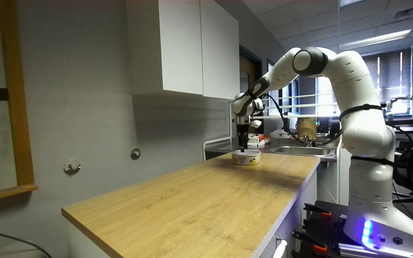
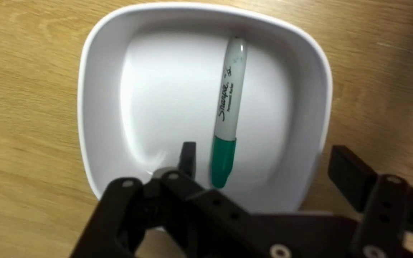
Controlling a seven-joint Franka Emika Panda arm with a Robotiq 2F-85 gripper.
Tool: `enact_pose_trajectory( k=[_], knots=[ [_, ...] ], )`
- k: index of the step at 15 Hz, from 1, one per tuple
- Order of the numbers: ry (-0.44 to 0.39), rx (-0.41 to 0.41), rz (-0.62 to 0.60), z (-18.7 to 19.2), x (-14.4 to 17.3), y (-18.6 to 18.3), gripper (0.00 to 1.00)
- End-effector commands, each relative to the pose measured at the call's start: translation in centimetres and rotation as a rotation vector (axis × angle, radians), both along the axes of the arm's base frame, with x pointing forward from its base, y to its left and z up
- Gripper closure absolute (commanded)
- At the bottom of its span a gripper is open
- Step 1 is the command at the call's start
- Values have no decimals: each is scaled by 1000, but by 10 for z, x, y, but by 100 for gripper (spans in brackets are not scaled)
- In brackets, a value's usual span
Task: Put the marker in the bowl
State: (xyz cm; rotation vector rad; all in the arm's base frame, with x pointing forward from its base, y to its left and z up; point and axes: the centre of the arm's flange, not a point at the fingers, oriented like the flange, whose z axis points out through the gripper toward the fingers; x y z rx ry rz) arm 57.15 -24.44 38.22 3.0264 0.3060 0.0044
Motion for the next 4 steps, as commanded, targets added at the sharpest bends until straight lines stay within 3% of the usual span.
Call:
enact_pose_trajectory(
  k=[1, 4],
  knots=[
    [-58, 3, 13, 42, -31, 21, 0],
    [-113, -21, 16, 79, -45, 41, 0]
  ],
)
